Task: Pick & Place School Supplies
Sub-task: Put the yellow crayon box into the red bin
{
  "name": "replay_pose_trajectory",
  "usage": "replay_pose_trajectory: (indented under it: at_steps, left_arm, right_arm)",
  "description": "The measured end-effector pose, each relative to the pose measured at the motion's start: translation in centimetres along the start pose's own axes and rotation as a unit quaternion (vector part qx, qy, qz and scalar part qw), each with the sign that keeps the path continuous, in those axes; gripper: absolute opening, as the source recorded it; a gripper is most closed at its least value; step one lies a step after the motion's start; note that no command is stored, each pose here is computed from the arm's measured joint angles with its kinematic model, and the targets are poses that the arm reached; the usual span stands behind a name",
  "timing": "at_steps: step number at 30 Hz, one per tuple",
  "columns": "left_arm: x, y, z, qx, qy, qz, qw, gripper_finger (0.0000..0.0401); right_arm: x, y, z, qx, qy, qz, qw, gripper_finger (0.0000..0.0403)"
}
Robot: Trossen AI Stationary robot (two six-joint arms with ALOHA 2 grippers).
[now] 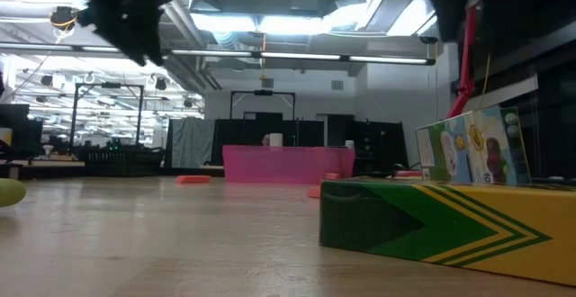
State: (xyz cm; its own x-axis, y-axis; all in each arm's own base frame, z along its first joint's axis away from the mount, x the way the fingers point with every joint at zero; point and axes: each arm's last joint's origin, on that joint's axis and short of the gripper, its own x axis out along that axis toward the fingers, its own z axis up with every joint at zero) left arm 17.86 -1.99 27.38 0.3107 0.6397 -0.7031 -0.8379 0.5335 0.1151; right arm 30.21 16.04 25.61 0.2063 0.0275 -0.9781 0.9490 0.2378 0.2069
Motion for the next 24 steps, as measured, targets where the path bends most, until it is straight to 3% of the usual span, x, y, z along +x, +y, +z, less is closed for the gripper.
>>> replay_pose_trajectory:
  at_steps: [9,19,24]
  left_arm:
    - [-1.3,2.9,0.0,-0.039,-0.042,-0.048,0.997,0.0238]
    - [-1.4,3.5,0.4,-0.03,-0.051,-0.056,0.997,0.0238]
    - [-1.3,3.7,0.5,-0.016,-0.048,-0.053,0.997,0.0238]
  right_arm:
    - [0.9,0.2,1.3,0.002,-0.027,-0.023,0.999,0.0172]
    - [1.3,0.1,3.2,0.021,-0.036,-0.037,0.998,0.0273]
    - [2.4,-0.1,4.0,0.034,-0.022,-0.042,0.998,0.0285]
